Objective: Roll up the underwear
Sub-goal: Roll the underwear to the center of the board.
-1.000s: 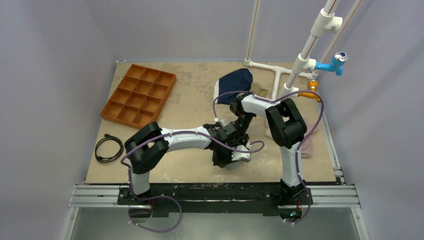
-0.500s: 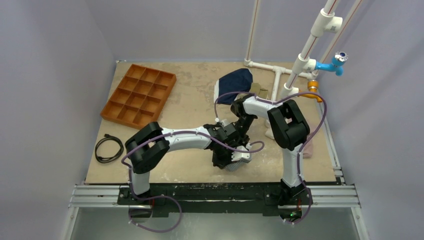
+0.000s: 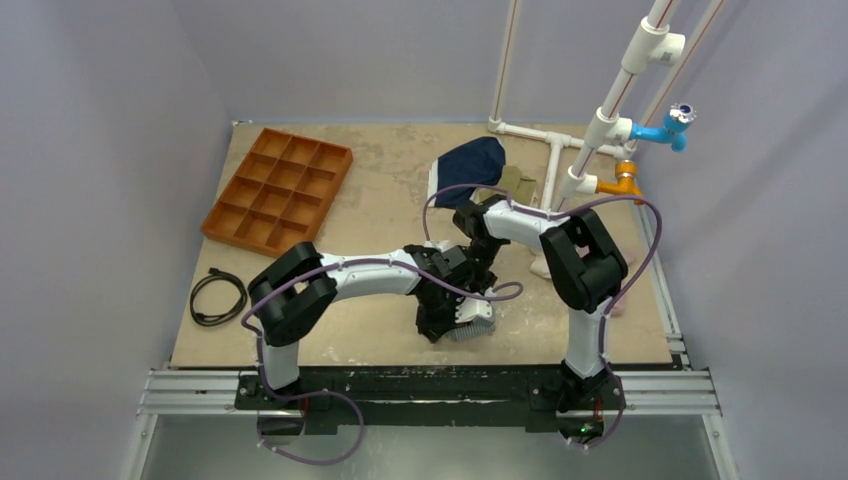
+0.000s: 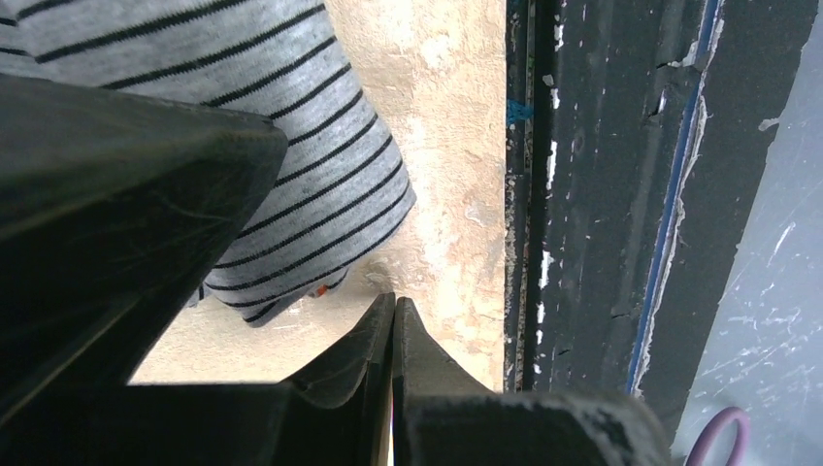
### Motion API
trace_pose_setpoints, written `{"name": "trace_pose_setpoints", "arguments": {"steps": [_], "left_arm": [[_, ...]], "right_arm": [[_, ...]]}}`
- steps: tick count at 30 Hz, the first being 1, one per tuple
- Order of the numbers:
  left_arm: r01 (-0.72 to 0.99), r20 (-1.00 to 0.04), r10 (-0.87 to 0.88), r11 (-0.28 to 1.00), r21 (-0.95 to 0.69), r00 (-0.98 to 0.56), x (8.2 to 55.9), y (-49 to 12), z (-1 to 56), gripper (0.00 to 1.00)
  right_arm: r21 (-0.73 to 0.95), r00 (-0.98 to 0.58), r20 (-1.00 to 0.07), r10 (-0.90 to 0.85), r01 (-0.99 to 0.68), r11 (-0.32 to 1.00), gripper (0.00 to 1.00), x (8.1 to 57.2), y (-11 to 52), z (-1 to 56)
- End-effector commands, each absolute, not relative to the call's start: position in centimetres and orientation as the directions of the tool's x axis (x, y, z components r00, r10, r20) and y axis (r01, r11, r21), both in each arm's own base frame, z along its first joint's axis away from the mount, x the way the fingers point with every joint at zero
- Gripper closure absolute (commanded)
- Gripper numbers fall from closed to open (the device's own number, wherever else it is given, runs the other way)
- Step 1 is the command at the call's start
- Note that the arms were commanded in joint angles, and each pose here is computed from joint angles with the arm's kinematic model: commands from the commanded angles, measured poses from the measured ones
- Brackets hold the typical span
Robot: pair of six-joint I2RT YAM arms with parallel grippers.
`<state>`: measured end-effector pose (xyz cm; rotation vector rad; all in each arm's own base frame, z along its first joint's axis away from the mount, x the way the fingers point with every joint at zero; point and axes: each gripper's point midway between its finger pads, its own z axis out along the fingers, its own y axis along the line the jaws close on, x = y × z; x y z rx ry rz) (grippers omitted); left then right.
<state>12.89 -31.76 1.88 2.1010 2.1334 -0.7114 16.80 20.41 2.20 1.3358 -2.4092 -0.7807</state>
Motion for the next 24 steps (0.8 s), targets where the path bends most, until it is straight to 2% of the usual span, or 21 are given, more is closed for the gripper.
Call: {"name": "trace_pose_setpoints", "arguments": {"steps": [1,12,17,24], "left_arm": [[0.946,-0.397,0.866,0.323,-0.020,-0.304,24.8,-29.6,3.2,1.00],[0.939,-0.458,0.827,0.340,-0.053,-0.325,24.8,-27.5,6.2,1.00],[0.930,-0.477,0.812,0.366,-0.030,-0.335,24.8,-25.3,8.1,0.82],[0.878,-0.498,0.758,0.479,-0.014,-0.422,25.6,-22.0,9.2,0.67]], "right_arm": [[0.482,-0.194,-0.060,-0.979,-0.865,0.142,0.63,14.7,19.6,-5.4],[0.468,-0.206,-0.073,-0.976,-0.871,0.149,0.83,15.2,20.7,-6.0],[0.460,-0.218,-0.080,-0.973,-0.874,0.157,0.84,16.4,21.9,-6.1],[0.489,-0.250,-0.076,-0.965,-0.853,0.182,0.84,17.2,23.5,-6.3]]}}
